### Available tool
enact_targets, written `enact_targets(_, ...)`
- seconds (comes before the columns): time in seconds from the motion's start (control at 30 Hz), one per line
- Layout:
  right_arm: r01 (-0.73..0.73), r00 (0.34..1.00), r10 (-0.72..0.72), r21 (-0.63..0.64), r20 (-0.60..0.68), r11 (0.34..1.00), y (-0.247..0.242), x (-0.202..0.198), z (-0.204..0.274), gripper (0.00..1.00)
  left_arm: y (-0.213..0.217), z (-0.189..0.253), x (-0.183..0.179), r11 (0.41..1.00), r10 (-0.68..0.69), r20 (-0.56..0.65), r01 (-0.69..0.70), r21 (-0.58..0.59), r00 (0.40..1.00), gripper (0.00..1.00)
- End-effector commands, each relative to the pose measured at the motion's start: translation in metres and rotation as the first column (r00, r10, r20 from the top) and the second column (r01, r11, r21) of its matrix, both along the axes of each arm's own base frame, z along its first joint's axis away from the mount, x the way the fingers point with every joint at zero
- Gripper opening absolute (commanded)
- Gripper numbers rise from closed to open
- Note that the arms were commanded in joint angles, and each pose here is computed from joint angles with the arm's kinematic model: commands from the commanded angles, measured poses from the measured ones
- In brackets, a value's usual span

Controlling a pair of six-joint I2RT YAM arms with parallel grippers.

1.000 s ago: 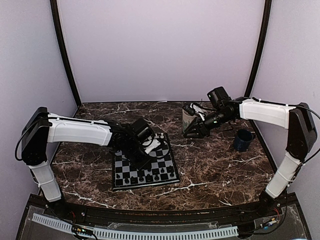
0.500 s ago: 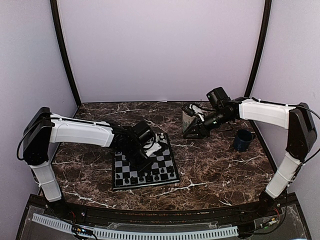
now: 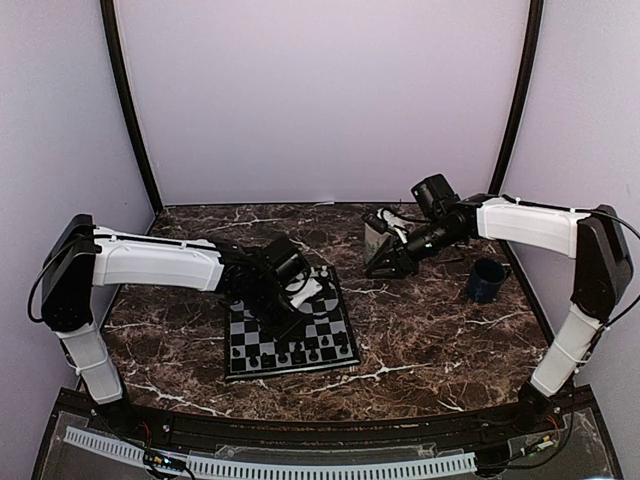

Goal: Set up the chess pieces on the board
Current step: Place the pawn at e7, then pick up the pawn from the chessboard.

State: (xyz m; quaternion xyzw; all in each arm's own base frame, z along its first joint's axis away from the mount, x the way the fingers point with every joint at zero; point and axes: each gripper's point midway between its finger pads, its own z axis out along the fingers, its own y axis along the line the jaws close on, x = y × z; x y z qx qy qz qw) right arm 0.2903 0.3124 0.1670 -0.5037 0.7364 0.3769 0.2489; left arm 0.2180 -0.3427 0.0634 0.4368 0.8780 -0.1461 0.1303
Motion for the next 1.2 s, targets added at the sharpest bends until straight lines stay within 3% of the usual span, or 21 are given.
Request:
enact_targets(0.0,-0.017,1.000,0.017,0.008,0.023,1.000,0.007,0.003,0.005,0.37,-0.004,0.053,0.016,0.994,0.055,0.111,-0.044,-0.097,0.992,0.29)
enact_targets(0.17,-0.021,1.000,0.020,0.006,0.022,1.000,0.008,0.003,0.005,0.36,0.027,0.056,0.052,0.964,0.265,0.163,-0.257,-0.068,0.950,0.30)
enact_targets(0.33,-0.020,0.999,0.019,0.005,0.028,1.000,0.007,0.002,0.005,0.37,0.053,0.040,0.069,0.916,0.401,0.122,-0.402,-0.017,0.908,0.29)
enact_targets(0.67,-0.024,1.000,0.024,0.003,0.018,1.000,0.009,0.003,0.002,0.36,0.047,0.010,0.072,0.884,0.462,0.046,-0.464,0.056,0.886,0.30)
enact_targets(1.17,-0.032,0.999,0.032,0.002,0.020,0.999,0.008,0.001,0.000,0.37,0.057,-0.012,0.083,0.824,0.534,0.086,-0.541,0.168,0.841,0.27)
